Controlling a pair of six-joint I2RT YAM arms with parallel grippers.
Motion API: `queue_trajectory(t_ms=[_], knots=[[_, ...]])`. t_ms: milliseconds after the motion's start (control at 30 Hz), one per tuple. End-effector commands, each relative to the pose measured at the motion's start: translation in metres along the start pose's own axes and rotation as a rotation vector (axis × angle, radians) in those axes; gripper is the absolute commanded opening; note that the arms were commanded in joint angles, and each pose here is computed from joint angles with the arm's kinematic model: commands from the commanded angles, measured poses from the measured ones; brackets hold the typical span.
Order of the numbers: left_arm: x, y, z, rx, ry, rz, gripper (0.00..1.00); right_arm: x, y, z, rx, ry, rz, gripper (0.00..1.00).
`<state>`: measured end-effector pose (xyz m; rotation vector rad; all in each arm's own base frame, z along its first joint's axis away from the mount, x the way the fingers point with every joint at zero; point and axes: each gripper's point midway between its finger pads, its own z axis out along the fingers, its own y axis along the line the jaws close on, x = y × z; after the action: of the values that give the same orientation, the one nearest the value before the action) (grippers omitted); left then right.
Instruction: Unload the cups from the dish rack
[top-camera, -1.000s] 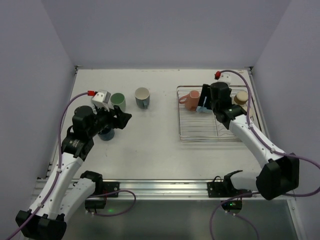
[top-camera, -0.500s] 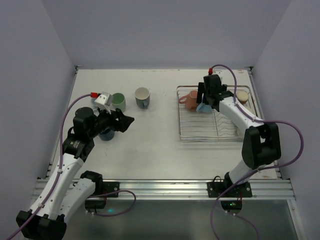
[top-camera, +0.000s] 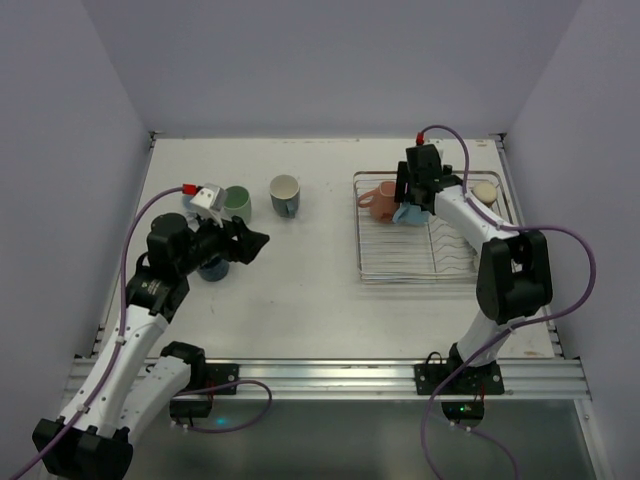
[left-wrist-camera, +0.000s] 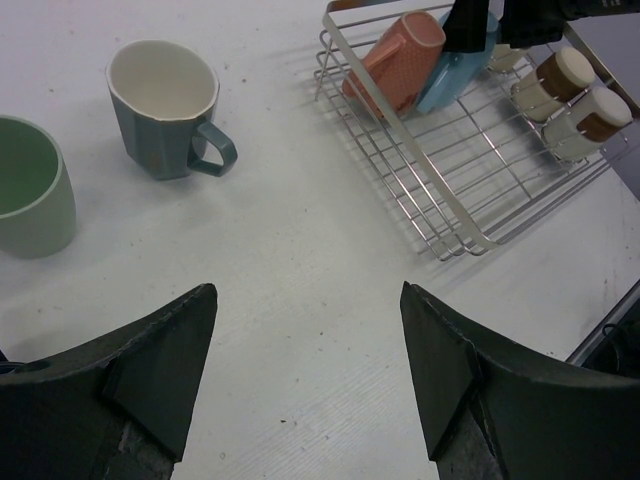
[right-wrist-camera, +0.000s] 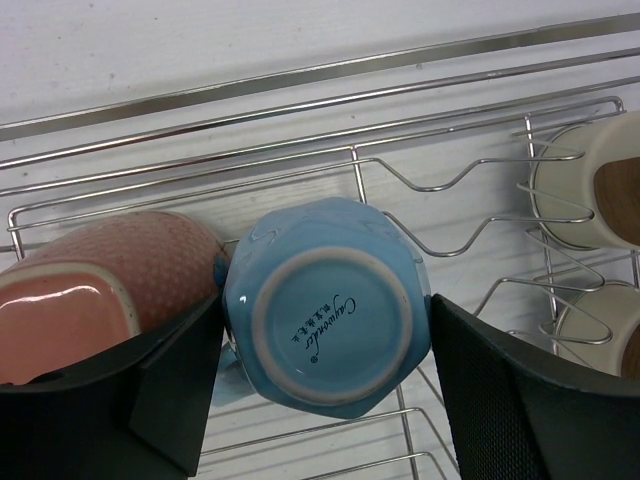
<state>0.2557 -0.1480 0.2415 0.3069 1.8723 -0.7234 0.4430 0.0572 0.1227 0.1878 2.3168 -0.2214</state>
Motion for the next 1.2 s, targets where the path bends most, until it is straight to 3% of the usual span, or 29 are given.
queue_trajectory(t_ms=[0,267,500,633,800,1033,1167], knots=[[-0.006,-0.008,0.002,0.047,-0.02,0.028,0.78,-0.036,-0.009,-0.017,0.006,-0.109,0.034,0.41],[-0.024,-0.037,-0.001,0.185,-0.043,-0.016,0.79,-0.069,-0.022,-0.086,-0.085,-0.319,0.176,0.27],[-0.039,-0.068,0.002,0.326,-0.029,-0.077,0.8,-0.073,-0.026,-0.139,-0.206,-0.41,0.27,0.25],[-0.04,-0.09,0.014,0.423,-0.019,-0.14,0.8,-0.071,-0.012,-0.176,-0.391,-0.463,0.336,0.23],[-0.036,-0.131,0.031,0.576,-0.013,-0.229,0.81,-0.062,0.027,-0.242,-0.796,-0.523,0.395,0.23],[-0.039,-0.138,0.06,0.638,-0.027,-0.325,0.84,-0.036,0.063,-0.312,-1.245,-0.529,0.39,0.22],[-0.037,-0.15,0.066,0.692,-0.015,-0.377,0.84,-0.023,0.076,-0.326,-1.385,-0.472,0.396,0.22]])
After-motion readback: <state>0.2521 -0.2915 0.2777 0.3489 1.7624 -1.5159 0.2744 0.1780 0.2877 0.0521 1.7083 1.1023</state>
